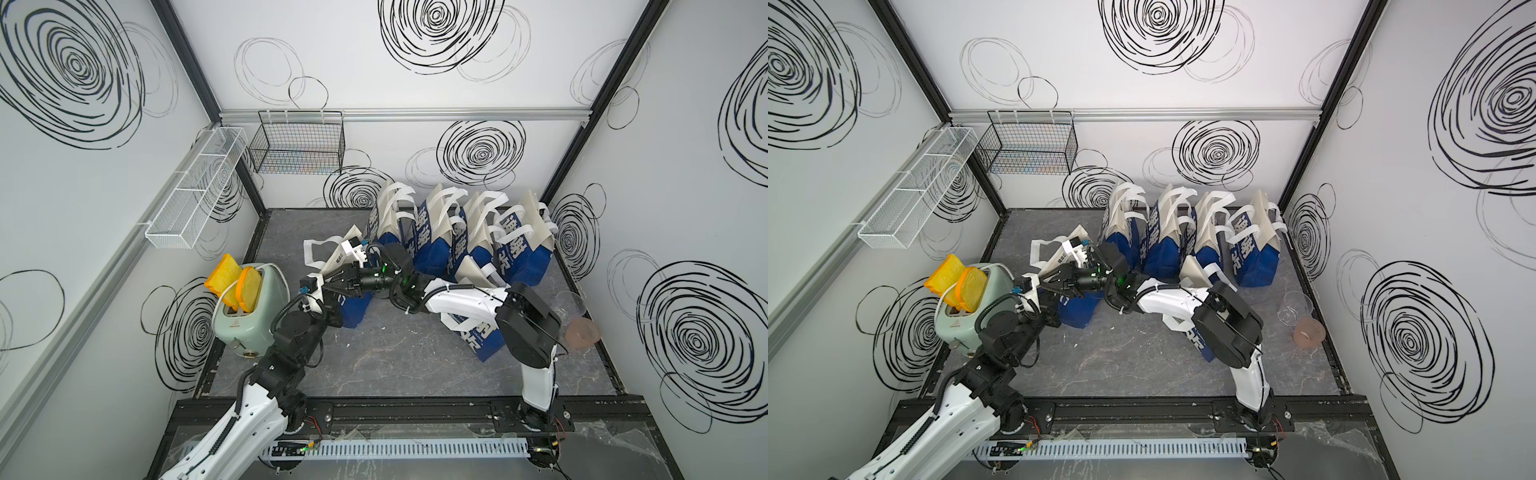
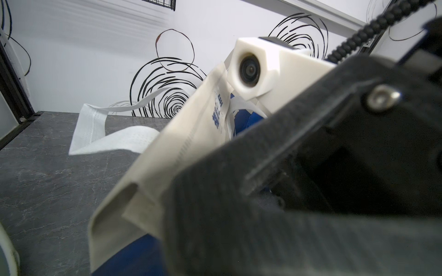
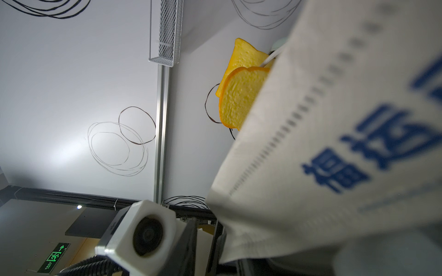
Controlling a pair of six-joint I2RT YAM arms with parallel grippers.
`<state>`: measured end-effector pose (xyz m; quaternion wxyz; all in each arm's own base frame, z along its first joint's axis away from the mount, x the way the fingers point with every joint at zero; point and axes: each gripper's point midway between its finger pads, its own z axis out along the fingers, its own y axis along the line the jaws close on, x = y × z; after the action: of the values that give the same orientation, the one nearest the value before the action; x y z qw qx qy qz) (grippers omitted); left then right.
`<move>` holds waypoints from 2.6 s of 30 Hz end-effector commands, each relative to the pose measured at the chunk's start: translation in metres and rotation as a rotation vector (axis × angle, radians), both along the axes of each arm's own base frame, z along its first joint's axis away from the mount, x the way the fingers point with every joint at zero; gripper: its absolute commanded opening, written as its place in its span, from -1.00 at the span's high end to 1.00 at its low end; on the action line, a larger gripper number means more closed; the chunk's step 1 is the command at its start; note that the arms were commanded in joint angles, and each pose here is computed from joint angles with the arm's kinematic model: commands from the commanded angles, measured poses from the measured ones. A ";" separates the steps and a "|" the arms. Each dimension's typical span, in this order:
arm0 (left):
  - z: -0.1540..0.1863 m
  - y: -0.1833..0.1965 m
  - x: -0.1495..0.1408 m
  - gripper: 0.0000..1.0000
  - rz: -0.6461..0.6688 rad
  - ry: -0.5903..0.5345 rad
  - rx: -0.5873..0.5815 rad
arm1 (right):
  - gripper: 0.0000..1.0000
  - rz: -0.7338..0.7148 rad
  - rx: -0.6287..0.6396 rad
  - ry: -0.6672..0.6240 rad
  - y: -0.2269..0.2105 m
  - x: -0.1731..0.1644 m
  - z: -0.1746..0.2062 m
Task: Open the takeout bag
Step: Open the takeout bag at the center of the board.
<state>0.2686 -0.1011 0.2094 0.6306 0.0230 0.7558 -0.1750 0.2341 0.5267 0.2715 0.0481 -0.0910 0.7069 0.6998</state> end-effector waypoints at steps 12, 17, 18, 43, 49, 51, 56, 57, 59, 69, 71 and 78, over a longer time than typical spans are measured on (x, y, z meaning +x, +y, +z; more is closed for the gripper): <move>0.011 -0.006 -0.001 1.00 -0.034 -0.058 0.019 | 1.00 -0.030 -0.053 0.060 0.002 0.020 -0.008; 0.007 -0.003 0.002 1.00 -0.003 -0.020 -0.008 | 1.00 -0.053 -0.099 -0.056 -0.001 0.032 0.009; 0.006 -0.001 0.003 1.00 0.012 -0.011 -0.012 | 1.00 -0.060 -0.109 -0.078 -0.003 0.036 0.013; -0.037 0.057 0.005 1.00 0.394 0.246 -0.097 | 1.00 -0.163 -0.128 -0.325 -0.037 0.103 0.082; -0.054 0.060 0.006 1.00 0.431 0.302 -0.081 | 1.00 -0.187 -0.120 -0.364 -0.046 0.113 0.099; -0.062 0.061 0.006 1.00 0.442 0.330 -0.074 | 1.00 -0.198 -0.118 -0.373 -0.051 0.117 0.104; -0.077 0.061 0.005 1.00 0.457 0.379 -0.066 | 1.00 -0.213 -0.113 -0.390 -0.057 0.122 0.113; -0.080 0.061 0.004 1.00 0.462 0.390 -0.066 | 1.00 -0.215 -0.111 -0.395 -0.058 0.122 0.115; -0.083 0.061 0.004 1.00 0.459 0.395 -0.064 | 1.00 -0.214 -0.113 -0.396 -0.058 0.122 0.116; -0.102 0.067 -0.002 1.00 0.496 0.456 -0.025 | 1.00 -0.220 -0.126 -0.430 -0.061 0.121 0.123; -0.107 0.070 -0.003 1.00 0.508 0.479 -0.002 | 1.00 -0.220 -0.143 -0.453 -0.060 0.121 0.125; -0.116 0.070 -0.003 1.00 0.520 0.523 0.023 | 1.00 -0.215 -0.184 -0.535 -0.049 0.117 0.137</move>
<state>0.3076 -0.0714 0.1937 0.5719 -0.2019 0.7808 -0.1500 0.3281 0.4952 0.3206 0.1688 -0.1794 0.7970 0.5515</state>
